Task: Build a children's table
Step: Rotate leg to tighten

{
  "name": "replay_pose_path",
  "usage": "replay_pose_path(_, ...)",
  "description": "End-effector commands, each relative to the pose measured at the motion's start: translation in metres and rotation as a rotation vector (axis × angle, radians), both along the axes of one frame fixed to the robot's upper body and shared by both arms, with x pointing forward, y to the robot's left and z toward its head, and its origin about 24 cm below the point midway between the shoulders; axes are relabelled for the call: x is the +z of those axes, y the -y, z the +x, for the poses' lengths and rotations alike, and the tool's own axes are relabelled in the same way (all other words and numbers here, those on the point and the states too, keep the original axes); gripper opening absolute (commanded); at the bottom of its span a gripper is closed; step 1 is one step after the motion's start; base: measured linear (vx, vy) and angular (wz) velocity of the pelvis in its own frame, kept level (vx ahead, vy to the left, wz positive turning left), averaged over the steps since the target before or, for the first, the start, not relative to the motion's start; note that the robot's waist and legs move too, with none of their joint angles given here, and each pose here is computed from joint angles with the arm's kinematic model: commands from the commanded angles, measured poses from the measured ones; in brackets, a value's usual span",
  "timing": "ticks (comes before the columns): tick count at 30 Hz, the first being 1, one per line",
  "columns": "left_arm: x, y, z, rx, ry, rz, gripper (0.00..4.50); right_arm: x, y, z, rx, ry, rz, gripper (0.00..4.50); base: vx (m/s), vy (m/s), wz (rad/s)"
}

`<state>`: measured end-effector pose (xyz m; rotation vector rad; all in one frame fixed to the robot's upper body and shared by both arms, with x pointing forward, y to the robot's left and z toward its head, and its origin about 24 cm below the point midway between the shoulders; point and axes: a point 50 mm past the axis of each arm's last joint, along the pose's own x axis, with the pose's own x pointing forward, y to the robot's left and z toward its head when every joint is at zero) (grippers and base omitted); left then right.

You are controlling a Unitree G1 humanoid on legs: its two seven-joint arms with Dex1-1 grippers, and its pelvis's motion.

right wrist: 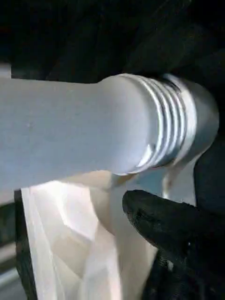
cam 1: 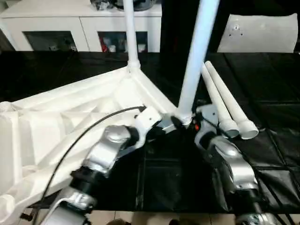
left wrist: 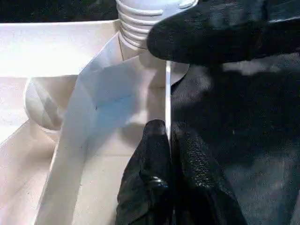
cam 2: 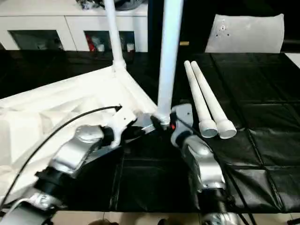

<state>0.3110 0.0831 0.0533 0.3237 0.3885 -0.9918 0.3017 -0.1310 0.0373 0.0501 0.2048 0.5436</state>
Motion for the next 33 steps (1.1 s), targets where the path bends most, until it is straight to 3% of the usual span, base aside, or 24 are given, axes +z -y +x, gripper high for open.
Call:
replay_pose_path(1,0.009,-0.004,-0.003,-0.077,0.041,-0.033,0.0,0.009,-0.008,-0.006,0.155,0.065,-0.001,4.46,0.0,0.0,0.0)
replay_pose_path(5,0.003,-0.02,-0.011,-0.204,0.027,0.014,0.0,0.019,0.009,-0.01,0.286,0.113,-0.059,4.46,0.0,0.0,0.0)
replay_pose_path(9,0.0,-0.032,-0.016,-0.326,0.002,0.048,0.0,0.025,0.016,-0.018,0.452,0.081,-0.079,4.46,0.0,0.0,0.0)
replay_pose_path(16,0.003,-0.046,-0.021,-0.546,-0.04,0.098,0.0,0.021,0.023,-0.028,0.697,0.012,-0.156,4.46,0.0,0.0,0.0)
replay_pose_path(17,0.003,-0.047,-0.021,-0.563,-0.048,0.102,0.0,0.022,0.024,-0.029,0.719,0.004,-0.157,4.2,0.0,0.0,0.0)
replay_pose_path(20,0.004,-0.05,-0.022,-0.619,-0.07,0.11,0.0,0.024,0.023,-0.03,0.78,-0.005,-0.156,4.12,0.0,0.0,0.0)
replay_pose_path(33,0.003,-0.055,-0.021,-0.687,-0.085,0.132,0.0,0.021,0.021,-0.035,0.88,-0.075,-0.101,2.93,0.0,0.0,0.0)
